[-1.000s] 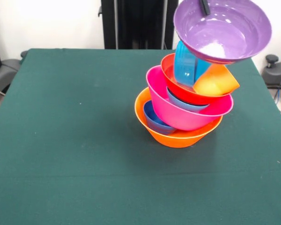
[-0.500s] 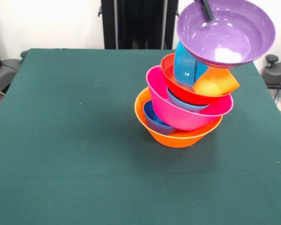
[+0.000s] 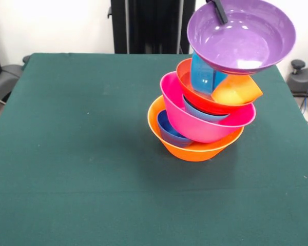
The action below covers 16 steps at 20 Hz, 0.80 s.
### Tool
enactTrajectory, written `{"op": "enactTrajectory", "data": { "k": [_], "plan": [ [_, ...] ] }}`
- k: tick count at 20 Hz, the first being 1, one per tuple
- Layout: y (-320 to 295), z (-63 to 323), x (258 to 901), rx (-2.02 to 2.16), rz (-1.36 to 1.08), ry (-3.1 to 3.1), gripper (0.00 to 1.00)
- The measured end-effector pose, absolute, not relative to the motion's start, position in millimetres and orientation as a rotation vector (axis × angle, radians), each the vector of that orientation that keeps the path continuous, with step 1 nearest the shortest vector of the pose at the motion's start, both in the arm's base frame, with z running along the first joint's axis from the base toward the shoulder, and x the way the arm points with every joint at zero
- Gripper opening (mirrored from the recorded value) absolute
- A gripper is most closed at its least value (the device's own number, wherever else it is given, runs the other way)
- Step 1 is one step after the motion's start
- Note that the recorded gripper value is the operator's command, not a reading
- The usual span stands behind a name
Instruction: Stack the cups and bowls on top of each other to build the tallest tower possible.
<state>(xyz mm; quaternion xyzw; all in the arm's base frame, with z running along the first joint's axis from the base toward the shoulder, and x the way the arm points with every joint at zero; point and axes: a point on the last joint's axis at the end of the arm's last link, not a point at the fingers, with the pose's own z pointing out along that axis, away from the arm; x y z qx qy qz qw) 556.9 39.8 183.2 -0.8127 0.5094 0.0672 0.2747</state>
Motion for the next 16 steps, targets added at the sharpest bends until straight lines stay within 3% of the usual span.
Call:
{"op": "enactTrajectory", "data": {
  "k": [16],
  "plan": [
    [35.7, 181.1, 555.5, -2.24, 0.145, 1.26, 0.0]
  ]
}}
